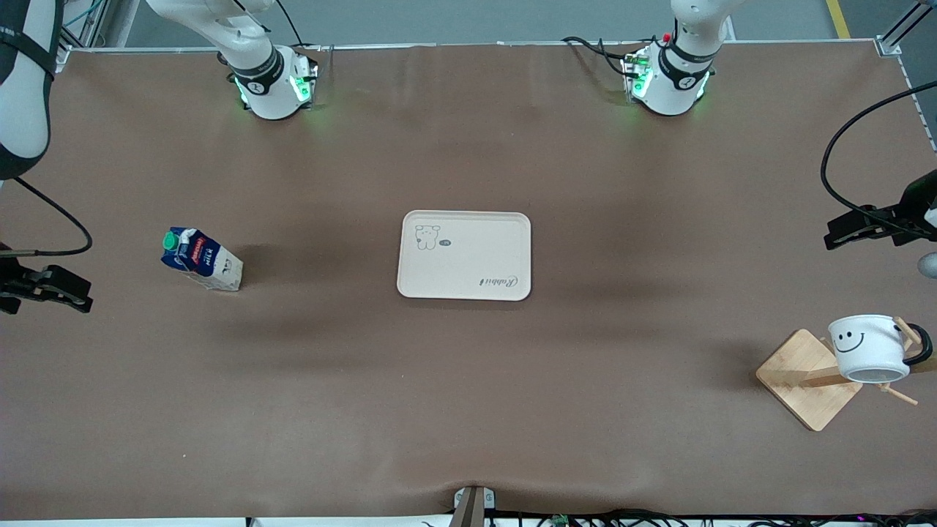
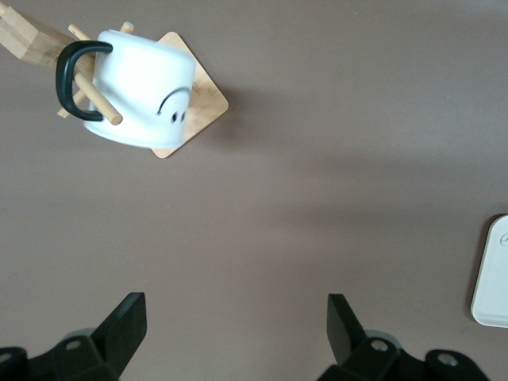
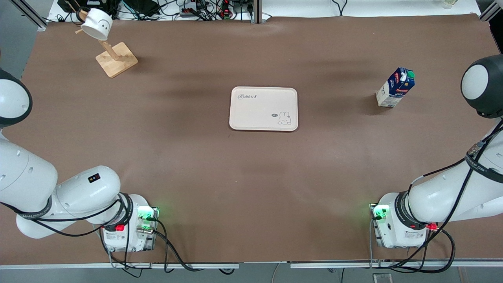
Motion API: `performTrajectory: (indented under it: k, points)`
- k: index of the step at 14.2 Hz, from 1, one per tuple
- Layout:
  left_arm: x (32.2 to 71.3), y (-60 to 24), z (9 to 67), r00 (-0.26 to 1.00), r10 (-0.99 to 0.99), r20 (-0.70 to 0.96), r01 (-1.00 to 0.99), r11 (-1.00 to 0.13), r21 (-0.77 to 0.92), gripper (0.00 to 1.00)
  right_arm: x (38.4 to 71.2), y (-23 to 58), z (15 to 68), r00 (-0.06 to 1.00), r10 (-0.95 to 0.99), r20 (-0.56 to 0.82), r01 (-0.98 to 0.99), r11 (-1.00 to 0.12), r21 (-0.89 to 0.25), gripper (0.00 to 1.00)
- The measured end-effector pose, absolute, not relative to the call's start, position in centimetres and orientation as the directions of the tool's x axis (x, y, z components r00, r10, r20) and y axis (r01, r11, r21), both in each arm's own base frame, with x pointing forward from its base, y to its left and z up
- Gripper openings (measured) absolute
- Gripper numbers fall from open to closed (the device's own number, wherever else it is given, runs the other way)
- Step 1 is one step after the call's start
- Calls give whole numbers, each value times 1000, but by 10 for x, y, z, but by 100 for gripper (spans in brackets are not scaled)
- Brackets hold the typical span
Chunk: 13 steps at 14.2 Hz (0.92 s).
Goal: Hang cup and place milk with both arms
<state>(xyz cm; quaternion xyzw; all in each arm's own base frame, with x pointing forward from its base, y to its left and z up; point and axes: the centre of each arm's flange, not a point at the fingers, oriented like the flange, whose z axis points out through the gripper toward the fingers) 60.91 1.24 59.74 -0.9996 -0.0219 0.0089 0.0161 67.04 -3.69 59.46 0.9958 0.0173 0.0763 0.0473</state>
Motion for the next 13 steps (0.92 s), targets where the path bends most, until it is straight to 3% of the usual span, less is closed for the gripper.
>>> performTrajectory:
  k: [5,13]
  points:
    - [608,13,600,999,48,-15,47,-998,-36,100,610,-19,628,997,57,-49,59,-997,40,100]
    - [607,14,601,999,49,-12,49,-998,-37,100,555,-39,600,996,38,-78,37,-999,-8,100]
